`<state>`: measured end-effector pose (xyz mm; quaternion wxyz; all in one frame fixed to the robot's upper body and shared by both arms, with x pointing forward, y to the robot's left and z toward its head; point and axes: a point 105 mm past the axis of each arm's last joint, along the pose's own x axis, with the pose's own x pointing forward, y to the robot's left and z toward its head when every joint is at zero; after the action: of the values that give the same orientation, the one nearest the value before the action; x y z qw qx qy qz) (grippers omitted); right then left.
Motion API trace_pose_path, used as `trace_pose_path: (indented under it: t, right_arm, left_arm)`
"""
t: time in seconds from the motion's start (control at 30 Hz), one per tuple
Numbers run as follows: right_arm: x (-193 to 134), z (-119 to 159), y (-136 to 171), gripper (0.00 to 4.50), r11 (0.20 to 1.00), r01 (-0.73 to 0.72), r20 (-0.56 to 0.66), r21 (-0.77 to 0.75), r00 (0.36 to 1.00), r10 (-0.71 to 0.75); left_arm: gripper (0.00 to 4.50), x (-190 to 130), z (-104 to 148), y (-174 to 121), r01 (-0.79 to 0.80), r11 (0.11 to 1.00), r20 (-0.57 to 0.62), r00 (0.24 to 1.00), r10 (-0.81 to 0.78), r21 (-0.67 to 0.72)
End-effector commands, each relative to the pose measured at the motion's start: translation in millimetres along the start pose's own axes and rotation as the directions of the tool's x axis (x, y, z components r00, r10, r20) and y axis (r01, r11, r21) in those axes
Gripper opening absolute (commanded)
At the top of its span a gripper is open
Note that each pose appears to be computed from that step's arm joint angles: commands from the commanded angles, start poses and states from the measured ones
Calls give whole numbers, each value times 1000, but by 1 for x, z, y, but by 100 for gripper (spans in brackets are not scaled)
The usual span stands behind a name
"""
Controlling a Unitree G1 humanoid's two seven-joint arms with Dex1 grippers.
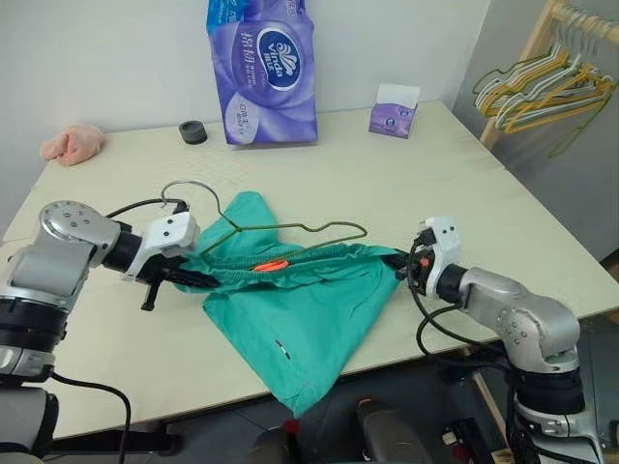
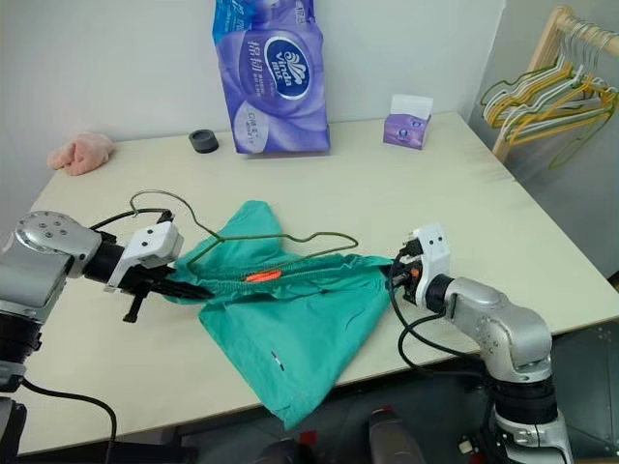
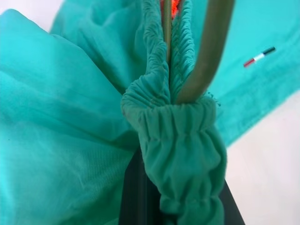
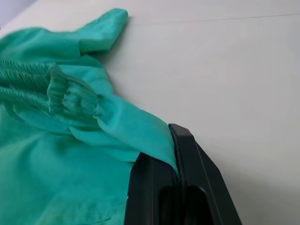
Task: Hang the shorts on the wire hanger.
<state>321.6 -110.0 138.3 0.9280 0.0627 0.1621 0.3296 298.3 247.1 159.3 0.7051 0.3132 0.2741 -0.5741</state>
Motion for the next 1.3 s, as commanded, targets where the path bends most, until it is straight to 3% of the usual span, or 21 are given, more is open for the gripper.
trace_pose_path:
  t: [0.03,0.3,0.5,0.63,0.87,1.03,1.17,1.3]
  right_arm:
    - [-19,18,-34,5,988,150,55,22,987,-151]
    - [-26,33,-41,5,987,157,89,21,983,-158]
    - [-21,13,4,5,985,-55,-27,-165,998,52]
    - [-16,-1,23,92,948,-131,-93,-291,990,108]
    - [-18,13,35,339,904,-180,-87,-387,984,158]
    - [-16,14,46,339,855,-238,-129,-461,971,201]
    - [-13,2,69,339,763,-349,-217,-543,937,274]
    - [-4,-5,67,339,716,-350,-244,-604,937,251]
  left_arm:
    - [0,-25,-8,2,-51,999,-63,997,51,-10]
    - [0,-30,-16,9,-101,995,-97,990,98,-24]
    - [0,-19,-4,12,-92,996,-19,996,92,-21]
    - [0,-8,7,10,-65,998,32,997,65,-5]
    - [0,-5,16,10,-62,998,75,995,61,1]
    - [0,-5,16,11,-65,998,72,995,65,2]
    - [0,-3,18,11,-67,998,80,995,66,6]
    - [0,-2,18,11,-62,998,81,995,61,8]
